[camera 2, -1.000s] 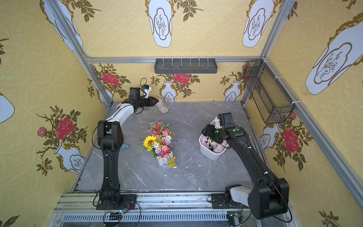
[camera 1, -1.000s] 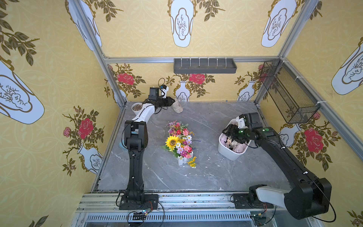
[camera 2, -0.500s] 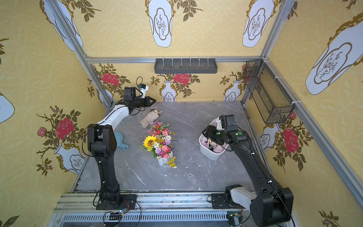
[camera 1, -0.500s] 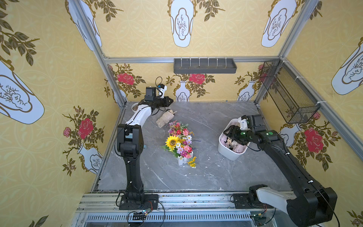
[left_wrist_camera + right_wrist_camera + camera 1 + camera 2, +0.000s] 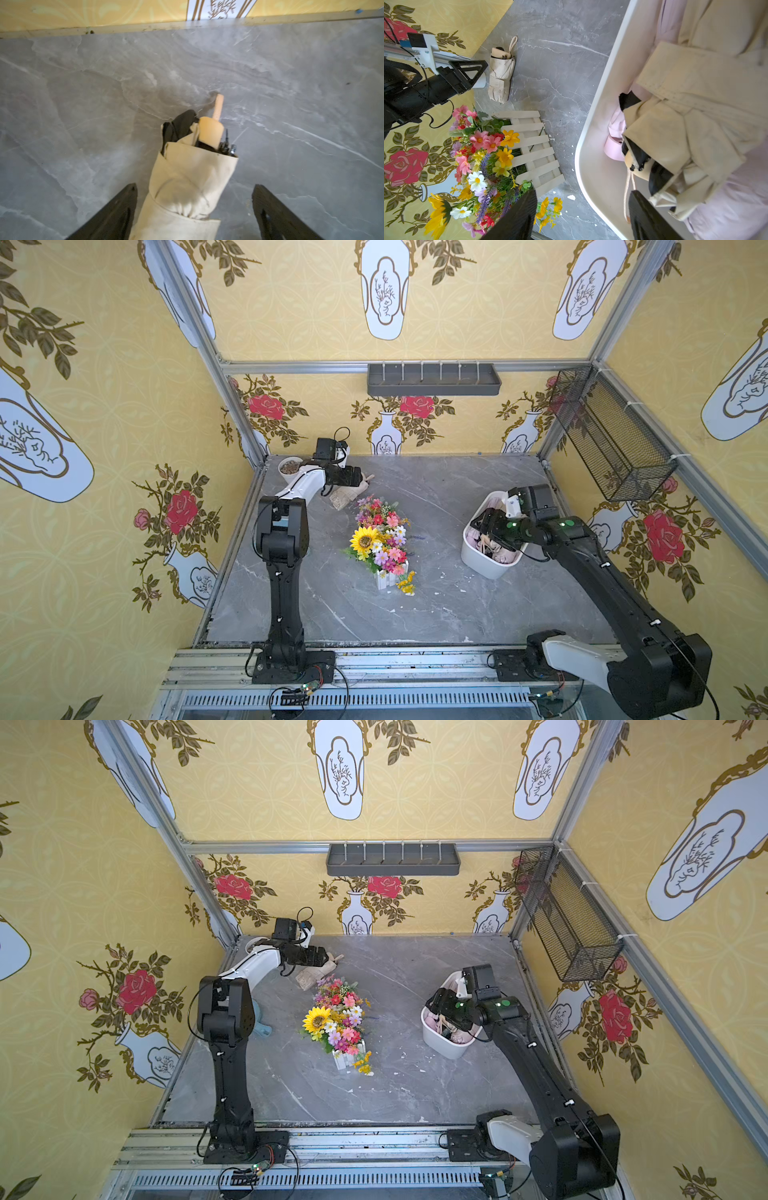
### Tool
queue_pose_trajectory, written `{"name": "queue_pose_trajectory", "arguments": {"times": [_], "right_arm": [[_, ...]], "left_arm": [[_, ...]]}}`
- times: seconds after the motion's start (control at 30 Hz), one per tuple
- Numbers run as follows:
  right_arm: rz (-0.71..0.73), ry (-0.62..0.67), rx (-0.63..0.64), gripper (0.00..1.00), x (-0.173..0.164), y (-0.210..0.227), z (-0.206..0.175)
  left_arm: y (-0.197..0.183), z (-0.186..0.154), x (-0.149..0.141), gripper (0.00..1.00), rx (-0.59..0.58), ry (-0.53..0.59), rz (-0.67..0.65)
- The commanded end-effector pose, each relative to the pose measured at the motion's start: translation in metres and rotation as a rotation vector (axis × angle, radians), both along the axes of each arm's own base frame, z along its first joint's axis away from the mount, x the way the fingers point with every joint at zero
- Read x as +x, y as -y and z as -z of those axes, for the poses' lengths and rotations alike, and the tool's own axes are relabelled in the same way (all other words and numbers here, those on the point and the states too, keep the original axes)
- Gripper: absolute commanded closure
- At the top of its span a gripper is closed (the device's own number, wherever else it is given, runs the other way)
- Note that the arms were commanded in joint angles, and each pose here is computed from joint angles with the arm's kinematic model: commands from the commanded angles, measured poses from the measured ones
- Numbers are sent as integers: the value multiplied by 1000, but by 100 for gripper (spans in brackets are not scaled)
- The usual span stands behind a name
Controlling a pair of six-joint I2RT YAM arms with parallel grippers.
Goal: Put the umbrella into the storage box
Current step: Pick up the umbrella from the center of the board.
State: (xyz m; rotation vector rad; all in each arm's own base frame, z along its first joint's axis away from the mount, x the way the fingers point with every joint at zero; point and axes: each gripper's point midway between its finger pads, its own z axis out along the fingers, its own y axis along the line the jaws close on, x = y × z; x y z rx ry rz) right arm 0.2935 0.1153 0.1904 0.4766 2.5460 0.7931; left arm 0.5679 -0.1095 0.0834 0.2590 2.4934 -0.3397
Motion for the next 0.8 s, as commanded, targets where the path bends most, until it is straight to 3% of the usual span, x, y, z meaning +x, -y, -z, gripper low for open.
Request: {"name": "queue_pose_trajectory", "arguments": {"times": [0.0,0.3,0.47,0.77], "right_arm": [[2,20,14,26,7,-5,-2],[-2,18,9,26,8,-7,-2],[-5,16,10,26,7,-7,-2],[0,28,16,26,1,-6,-9]], "left_arm": [[-10,19,1,8,100,-20,-1],[0,51,1,8,135,-72,31],[2,62,-7,15,138,-103,48],[12,44,-17,65,69,-131,59]]}}
